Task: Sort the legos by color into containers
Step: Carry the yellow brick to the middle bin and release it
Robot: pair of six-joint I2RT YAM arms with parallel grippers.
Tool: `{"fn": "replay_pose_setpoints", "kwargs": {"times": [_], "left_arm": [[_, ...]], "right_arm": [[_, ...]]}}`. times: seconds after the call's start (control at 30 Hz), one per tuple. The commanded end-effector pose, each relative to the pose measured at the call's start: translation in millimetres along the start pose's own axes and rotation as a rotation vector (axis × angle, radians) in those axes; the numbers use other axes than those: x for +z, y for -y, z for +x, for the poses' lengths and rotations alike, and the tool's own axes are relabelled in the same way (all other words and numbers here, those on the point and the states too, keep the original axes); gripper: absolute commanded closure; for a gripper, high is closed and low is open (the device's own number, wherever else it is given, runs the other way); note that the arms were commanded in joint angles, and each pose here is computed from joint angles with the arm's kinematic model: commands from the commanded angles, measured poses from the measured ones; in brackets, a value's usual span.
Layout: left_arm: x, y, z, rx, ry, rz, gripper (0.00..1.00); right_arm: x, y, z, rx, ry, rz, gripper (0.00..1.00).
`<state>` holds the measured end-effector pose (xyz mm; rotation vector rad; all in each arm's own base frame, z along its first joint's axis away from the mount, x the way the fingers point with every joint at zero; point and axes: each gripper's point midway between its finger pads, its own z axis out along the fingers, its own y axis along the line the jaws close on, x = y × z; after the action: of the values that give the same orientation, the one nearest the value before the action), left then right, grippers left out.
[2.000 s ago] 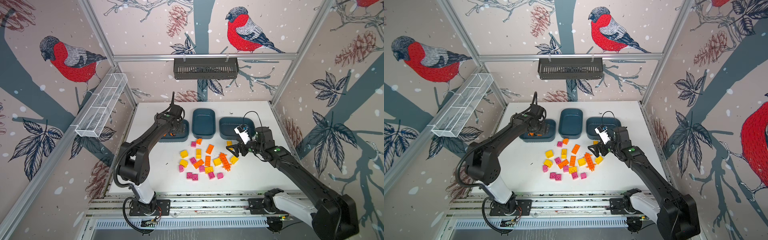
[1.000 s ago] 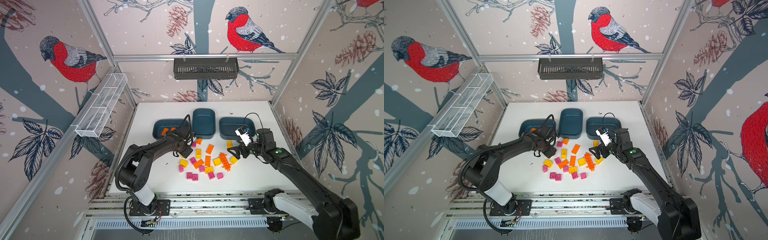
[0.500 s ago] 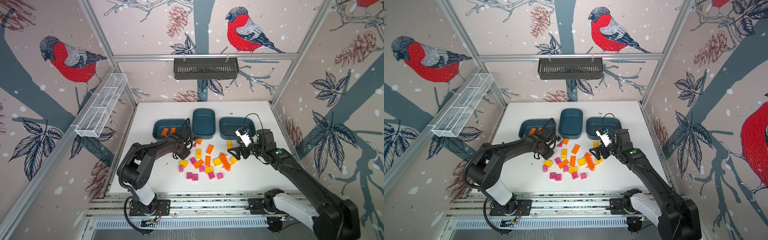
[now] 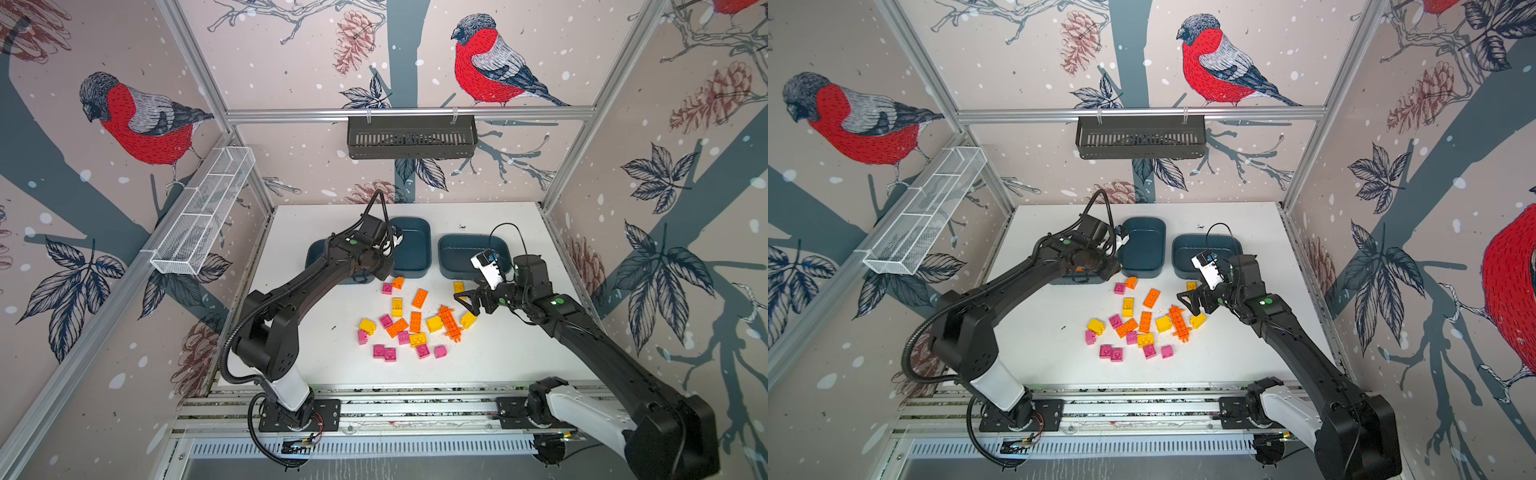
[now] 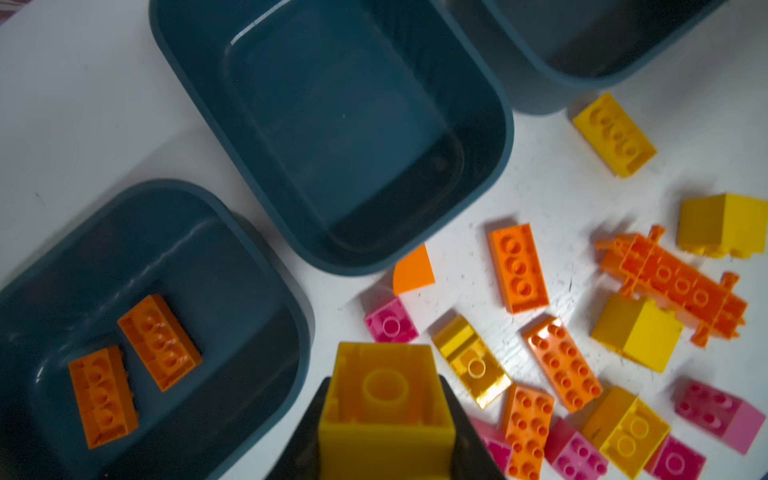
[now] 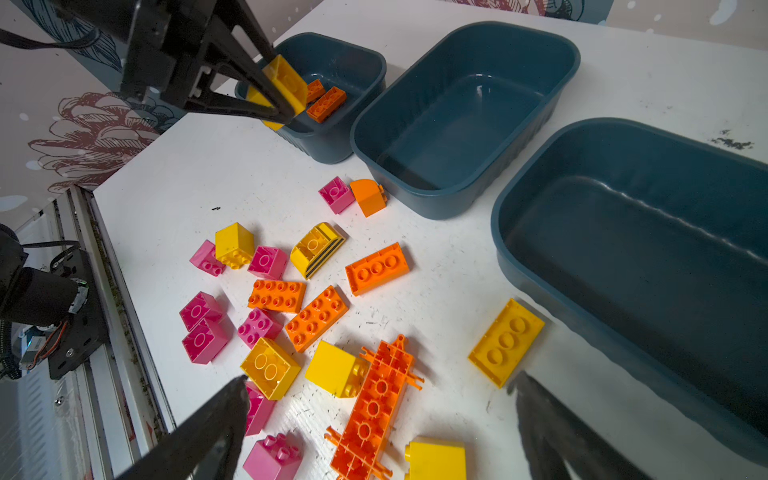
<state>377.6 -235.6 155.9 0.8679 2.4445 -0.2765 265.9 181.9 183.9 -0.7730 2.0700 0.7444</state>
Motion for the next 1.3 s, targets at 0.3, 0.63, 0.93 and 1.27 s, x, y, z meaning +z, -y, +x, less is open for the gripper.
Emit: {"fn": "replay_pose_setpoints", "kwargs": {"times": [0.3, 0.63, 0.93, 1.27], "left_arm": [[79, -44, -77, -0.227, 0.087, -0.062, 0.69], [125, -66, -68, -0.296, 0.009, -0.136, 0.39], [63, -49, -39, -0.357, -0.064, -0.133, 0.18], [-12, -11, 72, -0.656, -0.152, -0.184, 0.19]], "right_arm": [[0, -2, -38, 0.001, 0.141, -0.029, 0.01], [3, 4, -34, 0.007, 0.119, -0.006, 0.01], [3, 4, -25, 0.011, 0.093, -0.004, 0.01], [5, 2, -15, 0.027, 0.07, -0.023, 0.01]]}}
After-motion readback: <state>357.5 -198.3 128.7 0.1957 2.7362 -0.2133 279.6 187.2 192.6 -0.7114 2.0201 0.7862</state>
